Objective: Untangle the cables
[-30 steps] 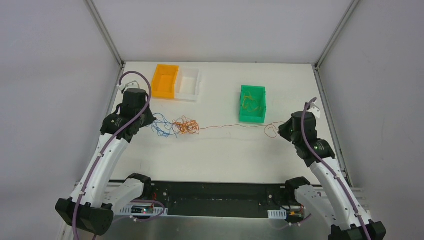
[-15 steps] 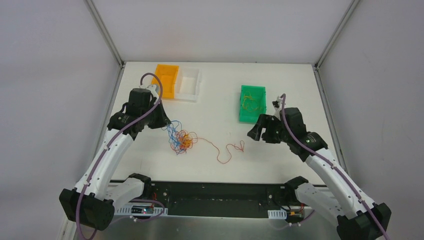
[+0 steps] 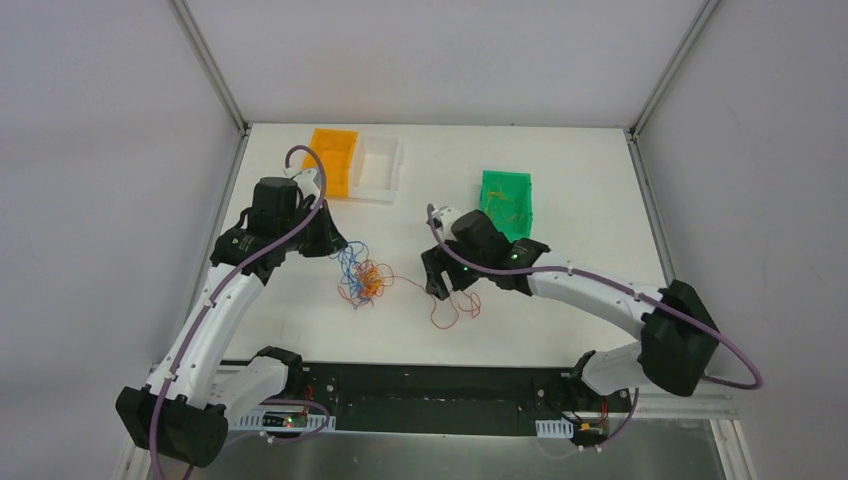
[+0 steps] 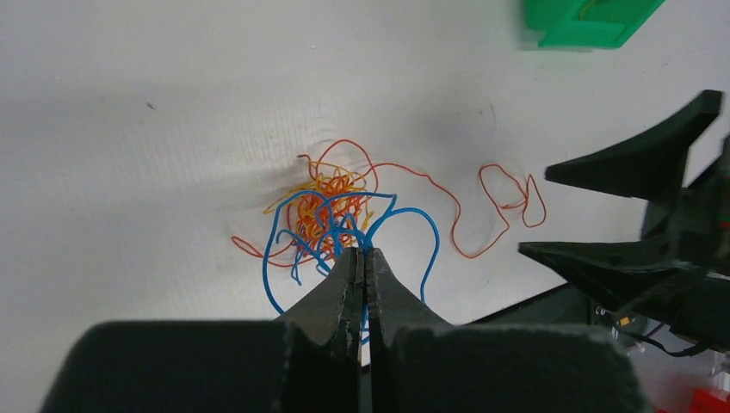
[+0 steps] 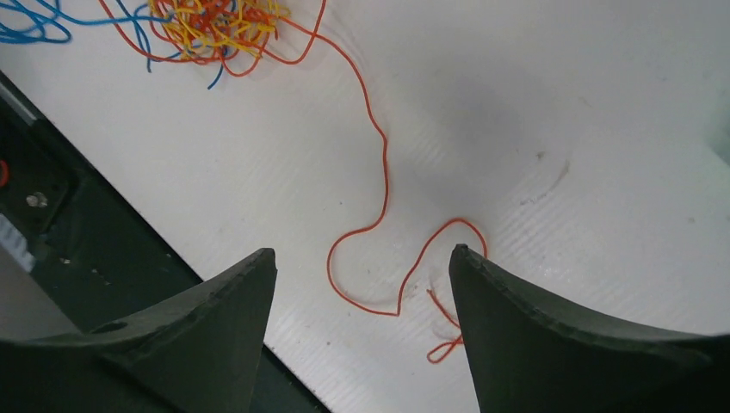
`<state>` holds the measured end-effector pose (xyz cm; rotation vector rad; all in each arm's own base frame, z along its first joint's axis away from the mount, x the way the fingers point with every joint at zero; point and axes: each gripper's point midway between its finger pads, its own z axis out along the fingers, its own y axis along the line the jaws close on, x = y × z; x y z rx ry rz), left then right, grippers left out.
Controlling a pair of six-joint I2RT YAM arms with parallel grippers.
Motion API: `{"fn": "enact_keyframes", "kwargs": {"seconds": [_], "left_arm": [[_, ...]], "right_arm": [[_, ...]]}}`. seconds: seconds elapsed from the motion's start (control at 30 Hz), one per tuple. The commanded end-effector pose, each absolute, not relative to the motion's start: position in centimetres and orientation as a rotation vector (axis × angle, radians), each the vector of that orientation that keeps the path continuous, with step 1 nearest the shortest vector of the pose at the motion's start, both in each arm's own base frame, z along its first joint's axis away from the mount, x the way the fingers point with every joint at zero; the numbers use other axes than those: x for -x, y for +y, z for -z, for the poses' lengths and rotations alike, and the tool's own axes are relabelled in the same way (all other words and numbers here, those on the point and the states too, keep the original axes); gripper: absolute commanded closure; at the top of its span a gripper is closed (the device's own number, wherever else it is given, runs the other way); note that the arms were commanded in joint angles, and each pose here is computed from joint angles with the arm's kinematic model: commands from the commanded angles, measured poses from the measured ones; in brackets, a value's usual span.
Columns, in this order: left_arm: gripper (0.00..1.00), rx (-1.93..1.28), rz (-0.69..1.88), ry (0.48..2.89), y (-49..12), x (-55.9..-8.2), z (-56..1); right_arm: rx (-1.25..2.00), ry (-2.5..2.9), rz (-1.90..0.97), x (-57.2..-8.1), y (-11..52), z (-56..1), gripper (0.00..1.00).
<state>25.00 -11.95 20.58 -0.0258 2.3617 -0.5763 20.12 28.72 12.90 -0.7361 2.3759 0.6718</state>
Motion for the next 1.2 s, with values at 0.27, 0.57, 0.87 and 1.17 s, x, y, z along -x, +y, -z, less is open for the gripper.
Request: {"fn": "enact_keyframes", "kwargs": {"seconds": [0.27,0.57,0.87,1.17], "left_arm": [[1.00,-0.115,0.673,2.093,-12.7,-23.2,-28.4],[1.00,-0.158,0.768,2.008,-13.8,-22.5,-32.2],[1.00,-0.158,0.821,1.953,-14.3,-22.2,-35.2],[1.00,0.095,0.557,2.030,-10.1,-24.2,-31.7]], "right_arm": [[1.055,2.045,-0.656,-23.3,36.5,-11.7,0.25],[1.039,1.936,-0.849,-23.3,40.3,-11.9,0.25],[0.936,1.936,-0.908,-24.6,41.7,-11.6,0.71],[0.511,2.076,-0.839,-27.4,34.4,-11.6,1.00]]}}
